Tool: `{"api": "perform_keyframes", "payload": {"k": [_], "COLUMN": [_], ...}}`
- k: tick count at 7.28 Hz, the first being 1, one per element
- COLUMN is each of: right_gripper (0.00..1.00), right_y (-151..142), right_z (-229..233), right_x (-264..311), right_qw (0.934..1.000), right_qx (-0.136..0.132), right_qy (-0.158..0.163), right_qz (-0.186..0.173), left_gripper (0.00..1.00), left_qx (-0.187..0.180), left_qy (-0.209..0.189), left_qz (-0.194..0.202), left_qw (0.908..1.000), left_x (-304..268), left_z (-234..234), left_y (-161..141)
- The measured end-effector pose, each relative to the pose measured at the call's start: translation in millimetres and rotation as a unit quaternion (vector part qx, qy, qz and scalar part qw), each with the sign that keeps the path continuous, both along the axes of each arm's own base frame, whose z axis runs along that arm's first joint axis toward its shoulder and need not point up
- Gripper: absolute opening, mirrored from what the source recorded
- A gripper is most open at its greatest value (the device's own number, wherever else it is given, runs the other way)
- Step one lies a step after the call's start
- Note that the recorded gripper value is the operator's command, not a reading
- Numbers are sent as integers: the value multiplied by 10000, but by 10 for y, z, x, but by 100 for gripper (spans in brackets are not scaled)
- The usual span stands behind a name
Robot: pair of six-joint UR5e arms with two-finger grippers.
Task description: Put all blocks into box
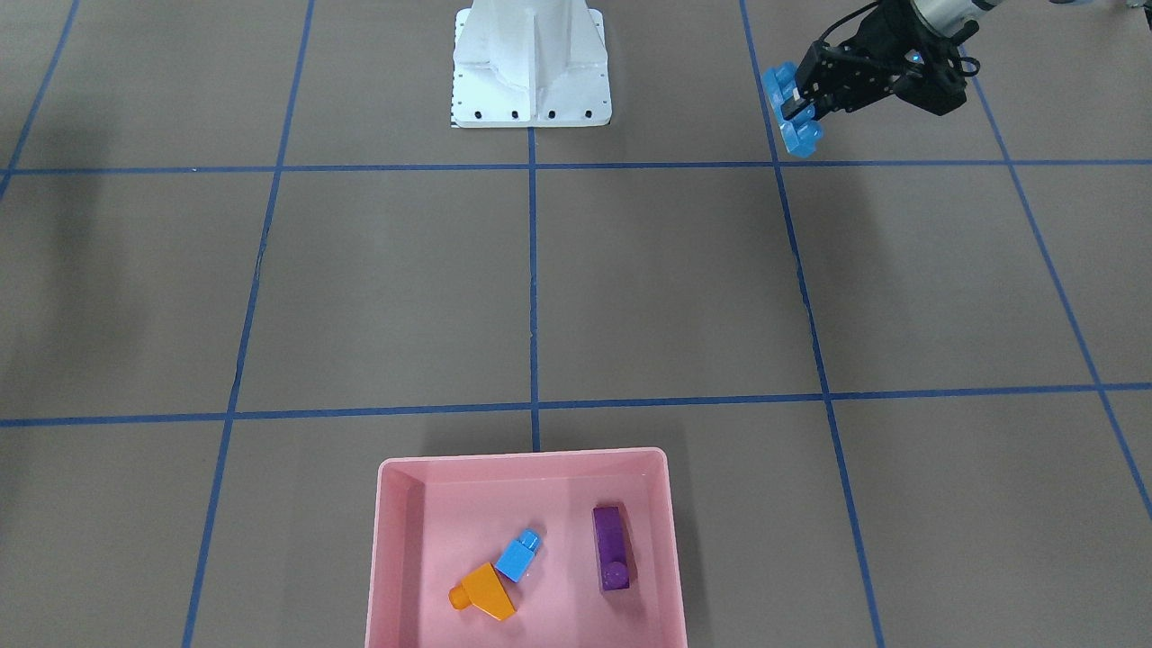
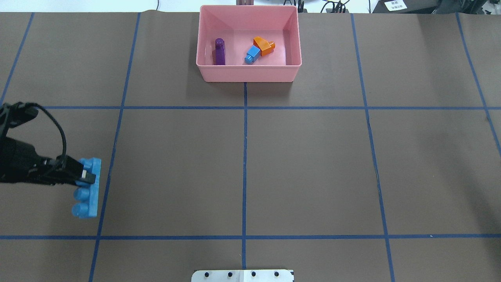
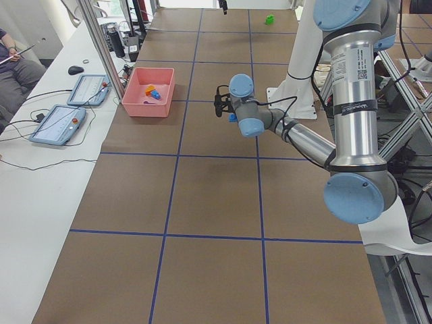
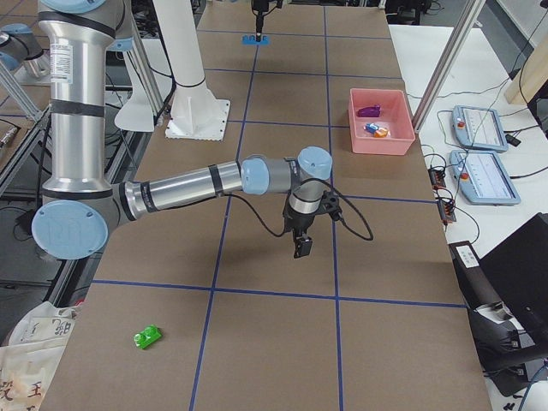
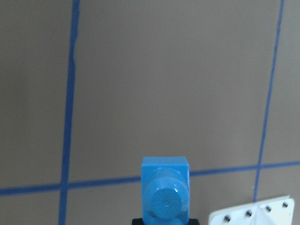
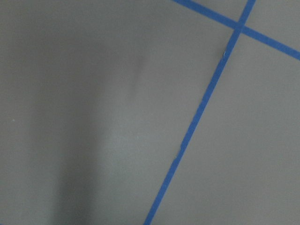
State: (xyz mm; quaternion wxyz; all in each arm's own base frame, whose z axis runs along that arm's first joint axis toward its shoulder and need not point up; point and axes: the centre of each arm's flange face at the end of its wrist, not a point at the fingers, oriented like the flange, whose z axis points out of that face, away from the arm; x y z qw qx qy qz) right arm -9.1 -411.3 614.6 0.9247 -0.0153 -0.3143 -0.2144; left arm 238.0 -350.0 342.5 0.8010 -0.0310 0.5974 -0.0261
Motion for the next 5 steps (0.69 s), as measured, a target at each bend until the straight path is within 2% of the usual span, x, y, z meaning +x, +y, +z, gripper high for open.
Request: {"api": "perform_keyframes", "payload": {"k": [2, 3, 5], "right_gripper": [100, 100, 100], "right_y": [676, 1041, 1803], "right_z": [551, 861, 1443], "right_x": [231, 304, 455], "right_qw": [9991, 9982, 9959], "right_qx": [193, 343, 633], "right_qy": [-105, -146, -218], "right_qz": [-374, -475, -610], "left_gripper": [0, 0, 0], "left_qx": [117, 121, 42], "left_qy": [141, 224, 296], "left_qz": [-287, -400, -659], "left_qw": [9994, 9989, 9974], "left_x": [-55, -84, -128], "left_z": [-200, -394, -750], "left_y": [-838, -1330, -2045]}}
